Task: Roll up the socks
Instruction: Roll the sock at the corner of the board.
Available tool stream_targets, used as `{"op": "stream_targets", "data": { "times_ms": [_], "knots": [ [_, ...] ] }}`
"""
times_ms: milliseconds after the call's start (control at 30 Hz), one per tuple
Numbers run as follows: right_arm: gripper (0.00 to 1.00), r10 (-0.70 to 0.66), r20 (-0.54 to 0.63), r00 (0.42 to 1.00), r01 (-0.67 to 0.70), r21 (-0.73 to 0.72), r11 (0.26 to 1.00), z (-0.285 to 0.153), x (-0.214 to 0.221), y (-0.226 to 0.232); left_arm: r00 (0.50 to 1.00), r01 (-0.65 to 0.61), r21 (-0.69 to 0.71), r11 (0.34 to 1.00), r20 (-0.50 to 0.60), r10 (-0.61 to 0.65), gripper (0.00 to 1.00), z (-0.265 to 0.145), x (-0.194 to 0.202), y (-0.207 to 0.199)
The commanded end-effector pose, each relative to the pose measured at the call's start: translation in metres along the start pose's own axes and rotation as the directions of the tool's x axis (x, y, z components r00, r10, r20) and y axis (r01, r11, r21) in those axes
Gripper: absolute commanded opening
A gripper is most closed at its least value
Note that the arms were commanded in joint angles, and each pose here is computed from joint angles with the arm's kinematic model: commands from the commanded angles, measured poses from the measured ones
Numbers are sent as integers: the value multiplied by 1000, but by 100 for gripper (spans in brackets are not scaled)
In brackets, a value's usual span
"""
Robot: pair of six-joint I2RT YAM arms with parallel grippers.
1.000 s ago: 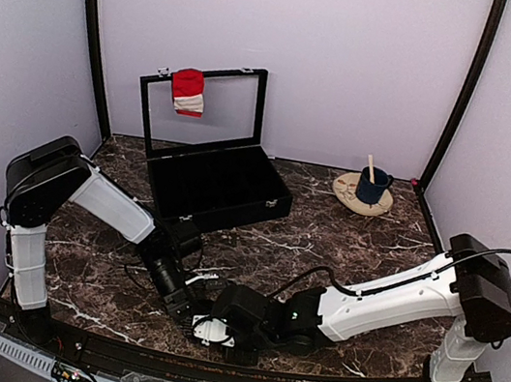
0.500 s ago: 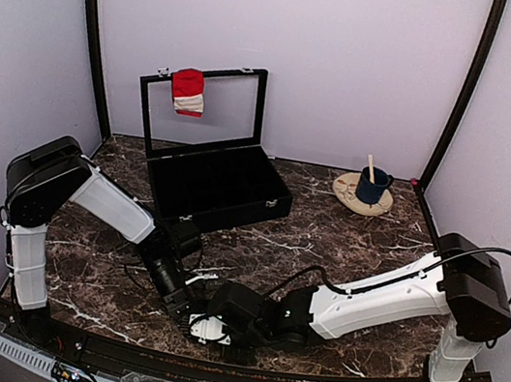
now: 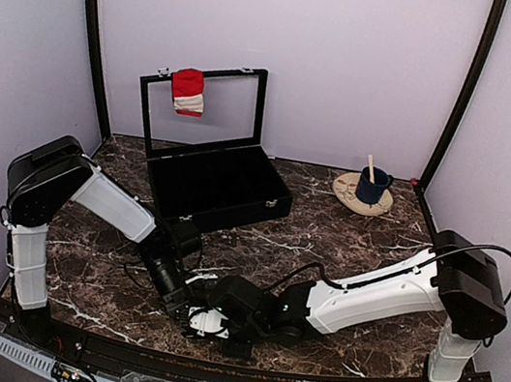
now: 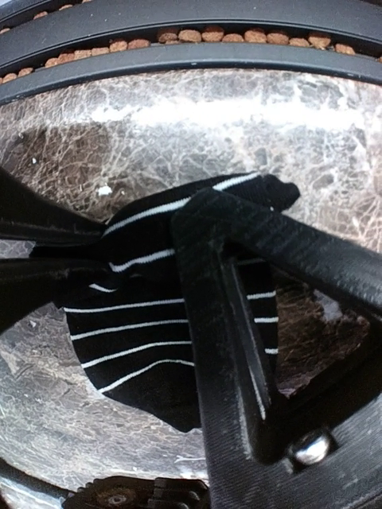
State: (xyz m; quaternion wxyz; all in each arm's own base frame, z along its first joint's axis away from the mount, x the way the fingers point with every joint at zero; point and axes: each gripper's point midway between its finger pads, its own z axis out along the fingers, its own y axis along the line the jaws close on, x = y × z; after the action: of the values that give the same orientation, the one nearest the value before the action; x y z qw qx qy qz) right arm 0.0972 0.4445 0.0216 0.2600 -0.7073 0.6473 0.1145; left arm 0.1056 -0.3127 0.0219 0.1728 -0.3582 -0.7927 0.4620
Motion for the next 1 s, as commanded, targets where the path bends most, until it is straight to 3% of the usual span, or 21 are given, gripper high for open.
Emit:
{"op": "stream_targets", "data": {
  "times_ms": [0, 267, 433, 733, 967],
  "knots": [
    [4, 28, -93, 995, -33, -60, 998, 16, 29, 12, 1000, 15, -66, 998, -12, -16, 1, -3, 3, 13],
    [0, 83, -113, 990, -94, -98, 991, 13, 36, 11, 996, -6, -150, 989, 92, 20, 25, -22, -11, 15],
    [0, 119, -114, 986, -132, -116, 984, 11, 35, 9, 983, -18, -172, 985, 175, 49, 33, -33, -17, 8],
    [0, 182, -140, 973, -204, -163, 965, 9, 35, 8, 957, -14, -258, 966, 277, 88, 38, -48, -19, 5],
    [0, 230, -162, 960, -263, -222, 939, 7, 22, 6, 905, 24, -386, 922, 399, 144, 40, -72, -26, 10]
  ]
}}
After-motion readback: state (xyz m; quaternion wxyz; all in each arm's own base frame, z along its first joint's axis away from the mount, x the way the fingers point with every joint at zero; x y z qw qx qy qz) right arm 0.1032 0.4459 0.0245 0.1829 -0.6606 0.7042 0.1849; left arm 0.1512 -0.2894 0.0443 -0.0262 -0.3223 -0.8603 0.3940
